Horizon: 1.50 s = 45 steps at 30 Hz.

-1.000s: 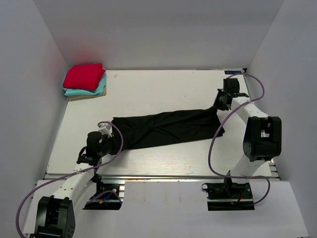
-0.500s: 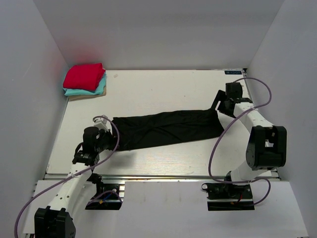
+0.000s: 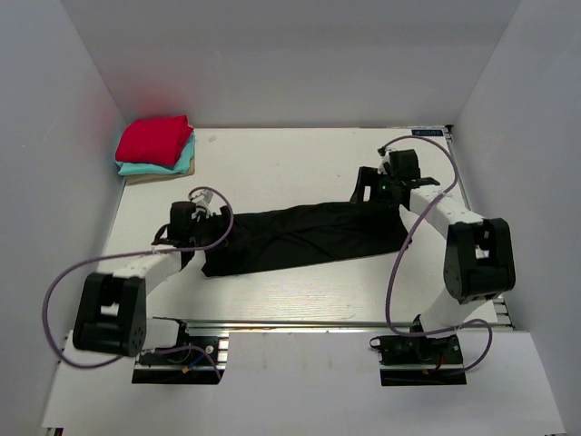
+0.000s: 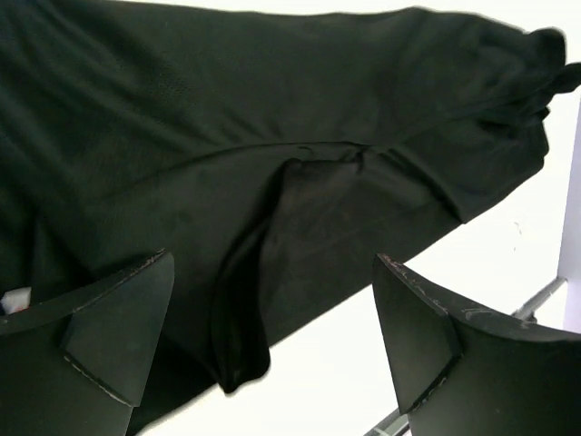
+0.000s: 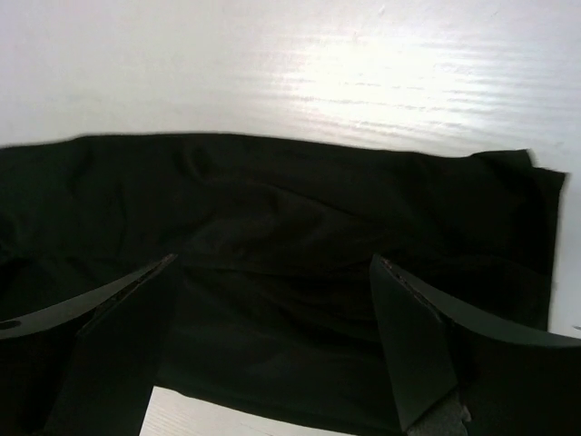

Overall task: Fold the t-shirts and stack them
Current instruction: Fold the other side of the tshirt into a rectangle, then rotate the tshirt 90 degrees

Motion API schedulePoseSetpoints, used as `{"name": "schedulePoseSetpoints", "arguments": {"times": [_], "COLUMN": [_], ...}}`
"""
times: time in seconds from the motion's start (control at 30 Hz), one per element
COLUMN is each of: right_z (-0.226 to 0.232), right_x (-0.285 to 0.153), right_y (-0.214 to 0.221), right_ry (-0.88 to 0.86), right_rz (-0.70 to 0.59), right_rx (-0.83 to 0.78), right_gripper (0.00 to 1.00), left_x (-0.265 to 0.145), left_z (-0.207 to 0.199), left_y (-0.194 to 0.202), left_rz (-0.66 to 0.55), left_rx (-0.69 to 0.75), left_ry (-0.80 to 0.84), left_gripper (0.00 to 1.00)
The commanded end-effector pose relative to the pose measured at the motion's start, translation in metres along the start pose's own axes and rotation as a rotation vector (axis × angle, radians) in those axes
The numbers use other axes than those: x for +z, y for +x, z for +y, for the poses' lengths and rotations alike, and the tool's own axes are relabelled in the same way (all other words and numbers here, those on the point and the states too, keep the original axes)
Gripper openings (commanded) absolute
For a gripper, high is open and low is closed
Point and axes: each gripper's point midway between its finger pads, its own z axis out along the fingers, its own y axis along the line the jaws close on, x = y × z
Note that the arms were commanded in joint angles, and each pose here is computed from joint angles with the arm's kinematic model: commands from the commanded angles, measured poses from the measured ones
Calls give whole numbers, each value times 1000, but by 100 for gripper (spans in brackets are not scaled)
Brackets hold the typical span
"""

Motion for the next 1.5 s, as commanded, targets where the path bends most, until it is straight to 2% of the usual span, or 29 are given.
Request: {"name": "schedulePoseSetpoints", "arguments": {"times": [0.0,0.17,0.27,0.33,0.37,0.4,0.43,0.47,0.5,0.53,0.57,0.6,0.63,0.67,0.7,0.73,0.77,0.8,0.83,0.87,1.0,1.17,1.37,1.47], "right_z": [8,-3,-12,-23,-24,-25,-21,-22,-6,2,26,44,63,78,90,110,119,130,138,144,169,158,175,179], "right_x": [12,35,34,27,19,15,12,2,-5,-10,-23,-33,-45,-55,-66,-83,-96,-101,-110,-122,-147,-128,-109,-102], "right_y": [-1,40,65,97,113,122,131,163,173,184,202,228,244,253,259,280,281,274,277,268,252,238,190,179], "right_ry": [-51,-23,17,64,81,91,81,86,37,15,-78,-128,-183,-237,-279,-325,-366,-418,-452,-502,-631,-523,-473,-451], "right_rz": [16,123,177,232,250,262,272,327,353,381,427,497,533,571,603,675,677,654,662,625,548,474,307,268], "right_rx": [-49,28,71,96,136,149,155,180,187,210,217,201,156,133,87,-37,-88,-156,-204,-256,-386,-436,-507,-498], "right_gripper": [88,88,88,90,90,90,90,90,90,88,88,87,90,90,90,90,90,90,90,90,90,90,90,90], "left_x": [14,50,67,86,99,116,129,153,172,199,230,249,269,305,320,331,339,341,346,349,352,353,344,337], "left_z": [-25,15,38,58,54,73,79,65,63,92,66,58,48,46,24,9,-13,-26,-27,-25,-43,-40,-57,-67], "left_y": [-14,6,4,0,-26,-16,-22,-67,-76,-51,-103,-111,-108,-133,-134,-139,-159,-165,-152,-167,-181,-196,-229,-244], "left_rz": [1,134,203,254,217,270,279,216,225,317,228,240,263,204,208,185,104,59,61,-6,-73,-151,-264,-318], "left_rx": [33,-45,-74,-92,-75,-91,-95,-66,-47,-89,-34,-36,-42,-8,-5,-58,-35,-46,-90,-69,-2,28,72,116], "left_ry": [123,-4,-129,-216,-224,-264,-283,-249,-233,-282,-210,-139,-123,-59,46,95,225,270,276,251,235,213,230,251], "left_gripper": [100,100,100,100,100,100,100,100,100,100,100,100,100,100,100,100,100,100,100,100,100,100,100,100]}}
